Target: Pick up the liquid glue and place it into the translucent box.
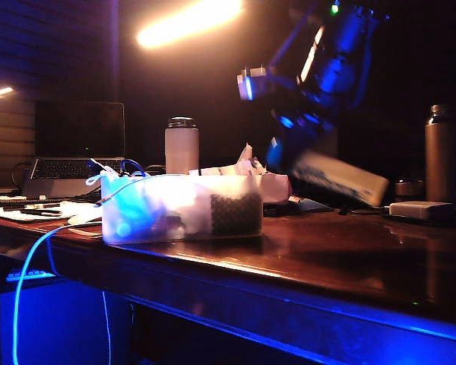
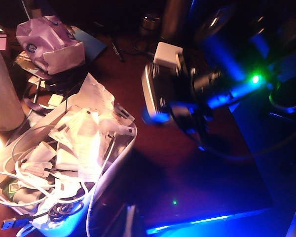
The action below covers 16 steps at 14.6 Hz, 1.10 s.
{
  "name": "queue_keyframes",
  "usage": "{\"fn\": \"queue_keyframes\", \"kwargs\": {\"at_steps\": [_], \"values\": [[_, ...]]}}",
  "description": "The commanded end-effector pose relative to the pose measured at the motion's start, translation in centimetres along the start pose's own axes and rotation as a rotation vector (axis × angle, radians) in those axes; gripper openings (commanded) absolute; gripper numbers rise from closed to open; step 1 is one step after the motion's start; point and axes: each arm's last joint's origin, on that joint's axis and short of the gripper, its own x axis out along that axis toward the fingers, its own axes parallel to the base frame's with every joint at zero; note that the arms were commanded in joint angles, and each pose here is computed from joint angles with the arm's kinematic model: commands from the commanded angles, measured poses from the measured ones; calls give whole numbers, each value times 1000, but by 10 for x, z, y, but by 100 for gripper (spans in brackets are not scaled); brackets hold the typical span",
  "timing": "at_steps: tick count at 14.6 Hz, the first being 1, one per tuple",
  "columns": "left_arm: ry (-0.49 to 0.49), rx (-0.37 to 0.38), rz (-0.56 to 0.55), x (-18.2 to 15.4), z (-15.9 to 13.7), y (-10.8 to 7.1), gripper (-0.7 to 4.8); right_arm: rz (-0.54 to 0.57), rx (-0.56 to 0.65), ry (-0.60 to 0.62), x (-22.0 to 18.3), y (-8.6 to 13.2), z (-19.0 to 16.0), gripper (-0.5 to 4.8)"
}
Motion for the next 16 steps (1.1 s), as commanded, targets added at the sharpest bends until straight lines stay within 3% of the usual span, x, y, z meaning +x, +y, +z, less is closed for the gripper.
{"fn": "queue_keyframes", "kwargs": {"at_steps": [1,5,8,13,16], "values": [[-8,10,-5,-2,1,-1,-6,-115,48,-173,-19,-11,17,189],[-12,12,-4,-2,2,-1,-6,-182,104,-388,-34,-21,35,213],[-11,12,-5,-2,2,-1,-6,-89,154,-624,-40,-23,50,217],[-10,11,-5,-2,1,-1,-6,-83,165,-707,-36,-20,60,217],[-9,10,-5,-1,1,-1,-6,-49,168,-840,-44,-14,73,217]]}}
